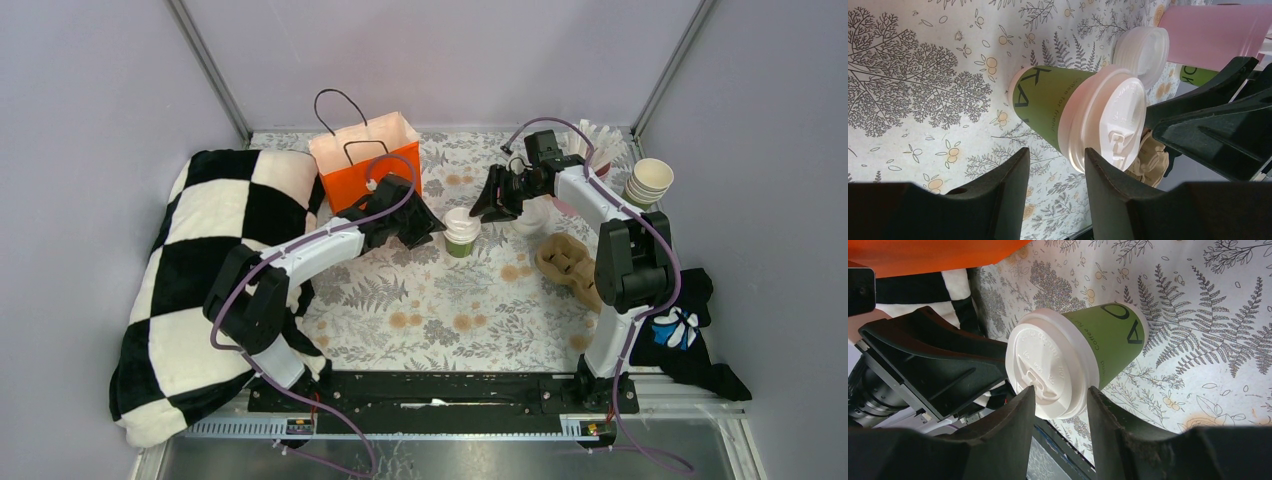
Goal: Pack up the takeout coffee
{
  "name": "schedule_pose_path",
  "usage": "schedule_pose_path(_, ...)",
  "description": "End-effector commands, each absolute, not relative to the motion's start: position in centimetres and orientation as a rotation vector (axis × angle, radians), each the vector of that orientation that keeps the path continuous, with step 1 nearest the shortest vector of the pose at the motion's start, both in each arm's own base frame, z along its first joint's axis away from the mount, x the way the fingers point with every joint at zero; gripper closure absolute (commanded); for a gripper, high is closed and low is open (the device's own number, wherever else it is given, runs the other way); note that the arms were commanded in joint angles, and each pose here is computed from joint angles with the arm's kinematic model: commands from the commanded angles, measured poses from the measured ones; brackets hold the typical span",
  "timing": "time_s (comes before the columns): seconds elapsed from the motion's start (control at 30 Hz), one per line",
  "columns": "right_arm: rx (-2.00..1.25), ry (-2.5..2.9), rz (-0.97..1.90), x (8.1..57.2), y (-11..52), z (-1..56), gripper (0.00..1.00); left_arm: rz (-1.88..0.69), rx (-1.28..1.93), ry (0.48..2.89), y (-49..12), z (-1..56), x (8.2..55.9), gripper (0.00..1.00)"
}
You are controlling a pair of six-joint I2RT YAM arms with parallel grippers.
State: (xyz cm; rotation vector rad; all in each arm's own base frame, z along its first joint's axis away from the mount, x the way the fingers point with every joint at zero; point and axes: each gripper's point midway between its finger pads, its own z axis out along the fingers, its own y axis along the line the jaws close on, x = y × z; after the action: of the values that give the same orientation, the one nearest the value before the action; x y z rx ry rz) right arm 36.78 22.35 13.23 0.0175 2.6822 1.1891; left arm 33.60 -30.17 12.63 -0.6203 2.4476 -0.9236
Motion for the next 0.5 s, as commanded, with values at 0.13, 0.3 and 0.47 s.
schedule_pose_path(0.13, -0.051, 2.67, 1.215, 36.3, 23.1, 13.7, 0.51, -0.96, -0.578, 2.39, -30.7, 14.4, 34.9, 0.5)
schedule_pose_path(0.3, -0.047, 2.669, 1.204, 36.0, 23.0, 13.8, 0.51, -0.957, -0.579, 2.407, -30.3, 13.9, 34.1, 0.53)
schedule_pose_path(0.47, -0.036, 2.666, 1.194, 35.9, 22.9, 13.9, 0.51, -0.954, -0.568, 2.422, -30.2, 13.7, 33.4, 0.55)
